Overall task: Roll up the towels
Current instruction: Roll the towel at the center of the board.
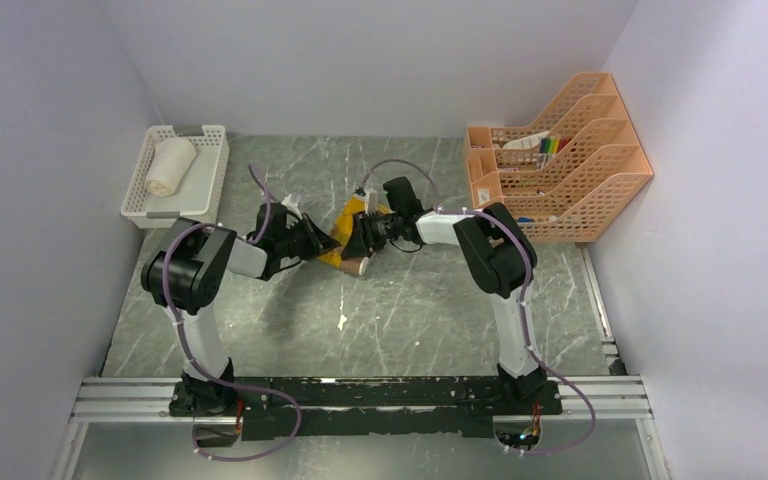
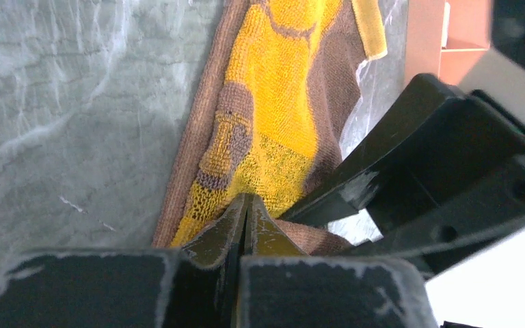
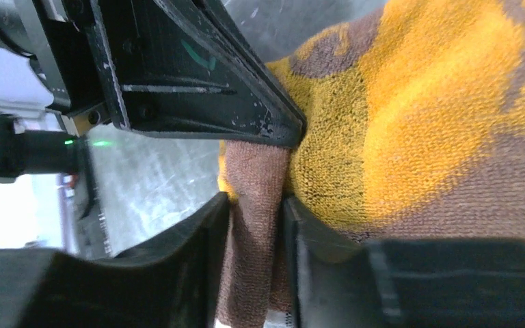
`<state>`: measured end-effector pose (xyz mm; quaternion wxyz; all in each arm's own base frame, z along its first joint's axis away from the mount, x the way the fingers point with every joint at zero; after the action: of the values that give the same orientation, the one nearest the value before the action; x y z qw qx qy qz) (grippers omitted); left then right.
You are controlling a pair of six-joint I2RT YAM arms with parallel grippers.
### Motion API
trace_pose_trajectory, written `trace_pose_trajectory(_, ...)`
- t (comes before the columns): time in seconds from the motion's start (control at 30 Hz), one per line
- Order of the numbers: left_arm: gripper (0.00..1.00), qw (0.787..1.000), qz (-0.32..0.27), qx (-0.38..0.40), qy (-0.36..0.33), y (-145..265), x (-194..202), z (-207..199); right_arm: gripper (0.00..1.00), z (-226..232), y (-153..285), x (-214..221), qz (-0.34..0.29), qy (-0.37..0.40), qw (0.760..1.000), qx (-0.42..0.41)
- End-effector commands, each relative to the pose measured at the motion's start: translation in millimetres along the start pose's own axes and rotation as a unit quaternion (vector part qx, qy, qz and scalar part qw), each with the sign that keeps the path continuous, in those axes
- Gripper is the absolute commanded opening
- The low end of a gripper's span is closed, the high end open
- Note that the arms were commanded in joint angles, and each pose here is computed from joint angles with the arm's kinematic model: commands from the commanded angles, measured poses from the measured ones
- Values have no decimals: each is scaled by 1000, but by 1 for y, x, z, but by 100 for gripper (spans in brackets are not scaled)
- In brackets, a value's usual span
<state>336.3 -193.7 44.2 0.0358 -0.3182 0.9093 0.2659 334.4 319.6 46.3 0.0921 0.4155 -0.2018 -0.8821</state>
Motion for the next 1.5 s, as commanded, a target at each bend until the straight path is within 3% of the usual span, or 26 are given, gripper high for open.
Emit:
trace_pose_trajectory(0.0, 7, 999, -16, -21, -22, -10, -6, 10, 41, -18, 12, -11, 32, 87, 986, 138)
trace_pose_trajectory(0.1, 7, 999, -11, -24, -24, -11, -6, 11, 51, -10, 17, -26, 45, 168, 965, 195)
trace_pose_trajectory(0.33, 7, 1000, -8, -21, -20, -13, -3, 15, 57, 27, 47, -55, 8, 289, 925, 247)
trace_pose_trajectory(0.47, 7, 1000, -5, -19, -14, -14, -1, 18, 61, 57, 43, -49, 10, 403, 874, 273)
trace_pose_trajectory(0.57, 7, 1000, -1, -19, -13, -16, -1, 18, 61, 78, 23, -32, 28, 448, 857, 253)
trace_pose_trajectory(0.83, 7, 1000, 4, -17, -16, -16, -2, 15, 61, 62, -5, -9, 76, 460, 838, 283)
trace_pose_trajectory(1.2, 7, 1000, 17, -15, -13, -20, -2, 16, 61, 45, -12, 11, 125, 507, 783, 337)
trace_pose_trajectory(1.37, 7, 999, 25, -17, -13, -22, -3, 17, 57, 33, -11, 19, 160, 506, 758, 380)
trace_pose_trajectory(1.47, 7, 999, 25, -17, -13, -23, -7, 16, 53, 30, -13, 23, 170, 498, 760, 382)
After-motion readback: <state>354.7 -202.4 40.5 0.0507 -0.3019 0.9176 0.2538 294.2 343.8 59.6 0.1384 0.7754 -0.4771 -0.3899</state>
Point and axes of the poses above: each gripper's point midway between its finger pads, its own y axis back along the fingers, its own z axis along the line the jaws close on, x = y × z, the point moved 5 cm from there along y, back along the fingers, and after that the axes turned 13 degrees about y, right-handed, at the moved point
